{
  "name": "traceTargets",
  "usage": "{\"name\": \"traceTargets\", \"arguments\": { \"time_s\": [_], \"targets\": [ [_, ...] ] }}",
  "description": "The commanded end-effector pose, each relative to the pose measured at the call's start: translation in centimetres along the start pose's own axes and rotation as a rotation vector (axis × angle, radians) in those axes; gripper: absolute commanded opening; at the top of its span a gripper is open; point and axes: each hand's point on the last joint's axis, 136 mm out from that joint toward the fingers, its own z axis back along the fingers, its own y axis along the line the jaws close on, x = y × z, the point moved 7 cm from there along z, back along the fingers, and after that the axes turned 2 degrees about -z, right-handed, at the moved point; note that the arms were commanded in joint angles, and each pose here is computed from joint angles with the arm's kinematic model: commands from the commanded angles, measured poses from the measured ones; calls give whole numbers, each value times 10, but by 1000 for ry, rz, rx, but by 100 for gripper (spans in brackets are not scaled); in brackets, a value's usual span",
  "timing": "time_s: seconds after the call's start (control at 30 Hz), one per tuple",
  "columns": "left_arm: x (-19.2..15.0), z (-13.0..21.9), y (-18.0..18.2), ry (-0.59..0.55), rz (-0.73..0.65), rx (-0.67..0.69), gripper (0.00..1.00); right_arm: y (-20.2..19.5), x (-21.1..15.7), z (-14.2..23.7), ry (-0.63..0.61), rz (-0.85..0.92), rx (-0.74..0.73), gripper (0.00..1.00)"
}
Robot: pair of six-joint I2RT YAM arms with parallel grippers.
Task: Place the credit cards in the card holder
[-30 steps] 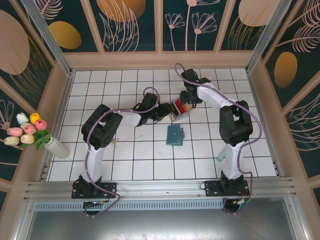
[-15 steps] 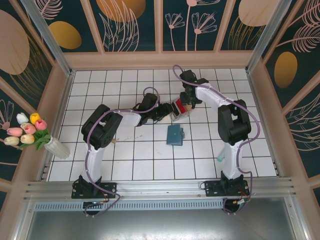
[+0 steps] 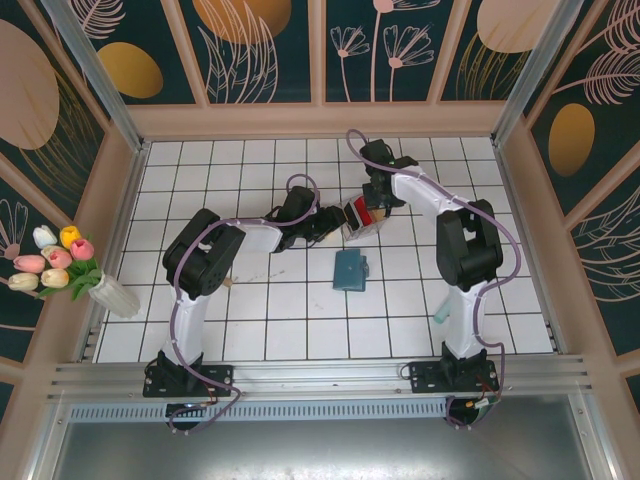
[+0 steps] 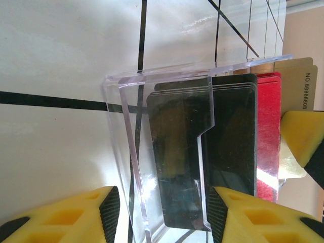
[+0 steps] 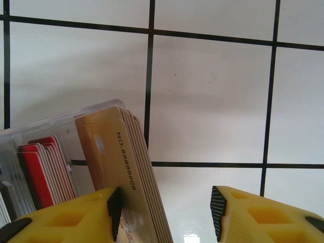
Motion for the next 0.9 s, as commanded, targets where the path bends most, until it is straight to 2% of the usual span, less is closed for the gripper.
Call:
{"name": "traceTargets", "arguments": {
  "time_s": [0.0,0.3,0.37,0.87],
  "targets": [
    [1,-6,5,7,-4,18,52,-8,10,29,-48,-14,-22,51],
    [0,-6,6,7,-3,19,52,-6,9,28,-40,-13,-2,44],
    [1,-5,6,6,-5,19,52,-5,9,28,-38,-13,3,35],
    [1,-7,7,11,-5,21,53,-8,9,32,-45,-16,-36,35]
  ]
}}
